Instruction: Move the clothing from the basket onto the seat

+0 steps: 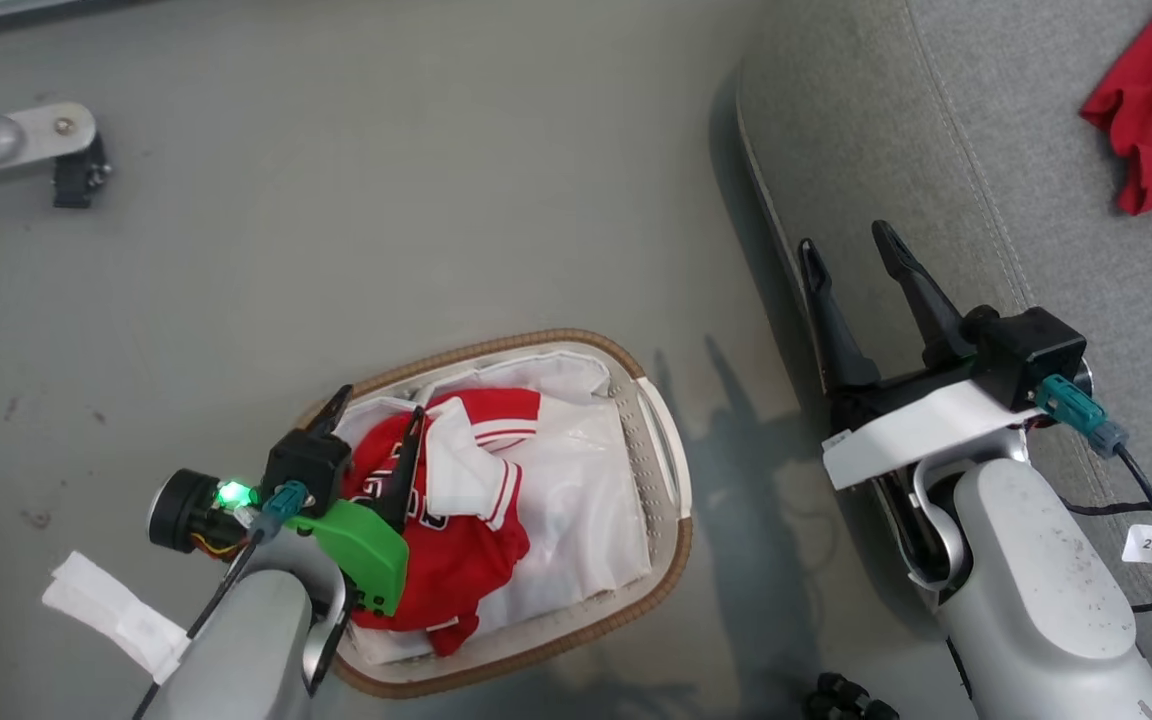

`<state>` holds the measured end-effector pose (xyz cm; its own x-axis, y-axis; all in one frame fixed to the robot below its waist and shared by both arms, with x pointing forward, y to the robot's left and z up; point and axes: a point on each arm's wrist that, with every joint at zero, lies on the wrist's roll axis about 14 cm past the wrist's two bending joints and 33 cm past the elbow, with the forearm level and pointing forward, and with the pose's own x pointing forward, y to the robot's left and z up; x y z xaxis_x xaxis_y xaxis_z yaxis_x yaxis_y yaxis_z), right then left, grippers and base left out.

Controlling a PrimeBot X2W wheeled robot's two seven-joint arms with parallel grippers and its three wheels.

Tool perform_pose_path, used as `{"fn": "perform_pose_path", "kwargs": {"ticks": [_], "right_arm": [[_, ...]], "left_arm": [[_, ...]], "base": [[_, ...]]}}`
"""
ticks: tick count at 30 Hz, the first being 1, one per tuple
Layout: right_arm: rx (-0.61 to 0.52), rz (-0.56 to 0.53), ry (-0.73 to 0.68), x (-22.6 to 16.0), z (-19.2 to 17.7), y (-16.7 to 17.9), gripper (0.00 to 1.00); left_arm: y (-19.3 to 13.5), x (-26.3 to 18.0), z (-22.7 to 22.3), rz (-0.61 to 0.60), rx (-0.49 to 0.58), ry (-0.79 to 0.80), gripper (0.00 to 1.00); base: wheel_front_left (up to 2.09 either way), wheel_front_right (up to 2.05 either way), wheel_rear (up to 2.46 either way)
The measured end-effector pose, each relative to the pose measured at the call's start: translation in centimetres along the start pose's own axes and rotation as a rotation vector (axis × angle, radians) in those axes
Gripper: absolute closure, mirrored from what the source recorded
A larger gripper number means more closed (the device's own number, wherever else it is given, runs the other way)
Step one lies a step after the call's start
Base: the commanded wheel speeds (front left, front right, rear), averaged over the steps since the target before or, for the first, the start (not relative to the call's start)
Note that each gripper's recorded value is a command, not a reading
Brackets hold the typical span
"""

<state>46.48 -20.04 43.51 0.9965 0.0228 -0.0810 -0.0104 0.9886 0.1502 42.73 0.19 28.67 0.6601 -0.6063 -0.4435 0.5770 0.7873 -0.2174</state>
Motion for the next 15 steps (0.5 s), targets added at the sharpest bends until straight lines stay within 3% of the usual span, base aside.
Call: {"fn": "perform_pose_path", "kwargs": {"ticks": [15], "right_arm": [[0.001,-0.112,0.161,-0.9,-6.0,-4.2,0.00]], "left_arm": [[-3.7,3.6,-12.6,-0.298,0.187,0.390,0.00]], "base": [[0.00,0.00,0.00]]}}
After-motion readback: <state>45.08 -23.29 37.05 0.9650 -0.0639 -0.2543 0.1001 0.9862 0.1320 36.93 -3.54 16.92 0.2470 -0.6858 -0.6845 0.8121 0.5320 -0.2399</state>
